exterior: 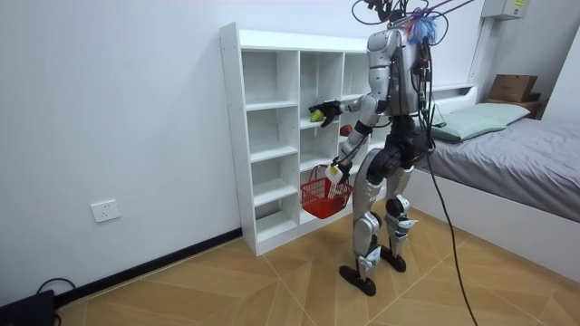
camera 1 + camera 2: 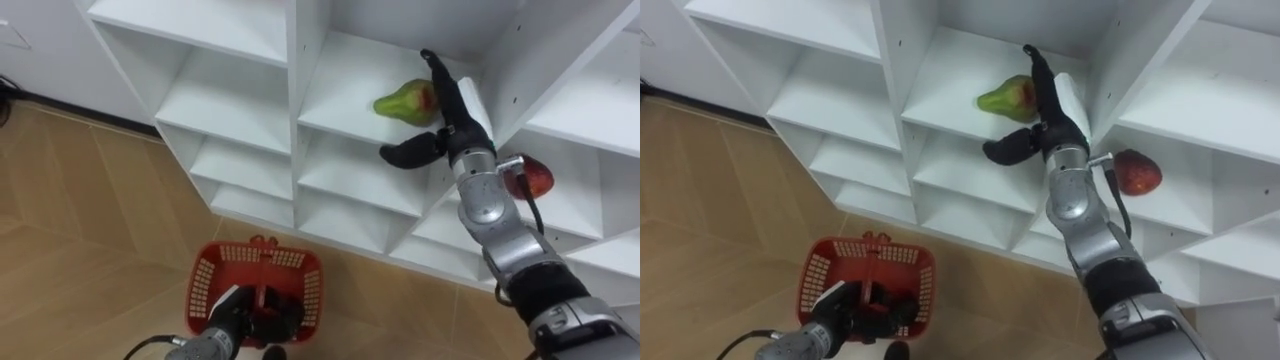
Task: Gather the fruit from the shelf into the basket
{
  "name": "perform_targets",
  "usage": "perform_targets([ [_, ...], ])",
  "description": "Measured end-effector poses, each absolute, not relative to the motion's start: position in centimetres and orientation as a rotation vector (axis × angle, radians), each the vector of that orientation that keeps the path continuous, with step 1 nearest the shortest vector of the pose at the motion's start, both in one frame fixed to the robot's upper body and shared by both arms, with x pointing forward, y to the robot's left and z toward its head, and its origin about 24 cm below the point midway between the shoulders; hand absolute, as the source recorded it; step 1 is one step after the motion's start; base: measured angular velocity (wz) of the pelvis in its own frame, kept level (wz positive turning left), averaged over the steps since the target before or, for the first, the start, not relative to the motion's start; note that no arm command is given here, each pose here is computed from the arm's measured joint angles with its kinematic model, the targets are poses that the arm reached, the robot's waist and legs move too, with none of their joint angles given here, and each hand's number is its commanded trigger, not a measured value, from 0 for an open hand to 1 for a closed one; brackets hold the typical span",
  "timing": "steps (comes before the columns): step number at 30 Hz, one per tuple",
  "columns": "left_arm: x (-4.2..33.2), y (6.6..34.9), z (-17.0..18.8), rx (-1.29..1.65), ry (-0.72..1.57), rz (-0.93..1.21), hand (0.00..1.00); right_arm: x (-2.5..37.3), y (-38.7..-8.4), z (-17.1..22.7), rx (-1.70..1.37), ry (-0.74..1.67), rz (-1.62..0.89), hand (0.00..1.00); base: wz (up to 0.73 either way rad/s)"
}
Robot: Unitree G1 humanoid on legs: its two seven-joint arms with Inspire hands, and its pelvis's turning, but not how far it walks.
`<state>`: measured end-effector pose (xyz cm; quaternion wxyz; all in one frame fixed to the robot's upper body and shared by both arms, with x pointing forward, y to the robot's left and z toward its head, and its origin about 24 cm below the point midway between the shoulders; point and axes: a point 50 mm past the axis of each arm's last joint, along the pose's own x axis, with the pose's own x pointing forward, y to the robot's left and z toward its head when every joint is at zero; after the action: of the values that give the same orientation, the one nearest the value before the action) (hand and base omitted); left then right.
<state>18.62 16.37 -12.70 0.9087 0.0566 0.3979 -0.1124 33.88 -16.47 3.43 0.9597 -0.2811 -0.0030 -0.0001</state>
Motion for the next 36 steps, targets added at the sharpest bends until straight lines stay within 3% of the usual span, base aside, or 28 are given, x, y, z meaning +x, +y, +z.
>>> perform_targets([
  [36,19.2,17.2,-12.5,0.147,0.816,-0.219,1.00,34.7,-17.3,3.6,-0.503,0.051,0.046,1.00,0.00],
])
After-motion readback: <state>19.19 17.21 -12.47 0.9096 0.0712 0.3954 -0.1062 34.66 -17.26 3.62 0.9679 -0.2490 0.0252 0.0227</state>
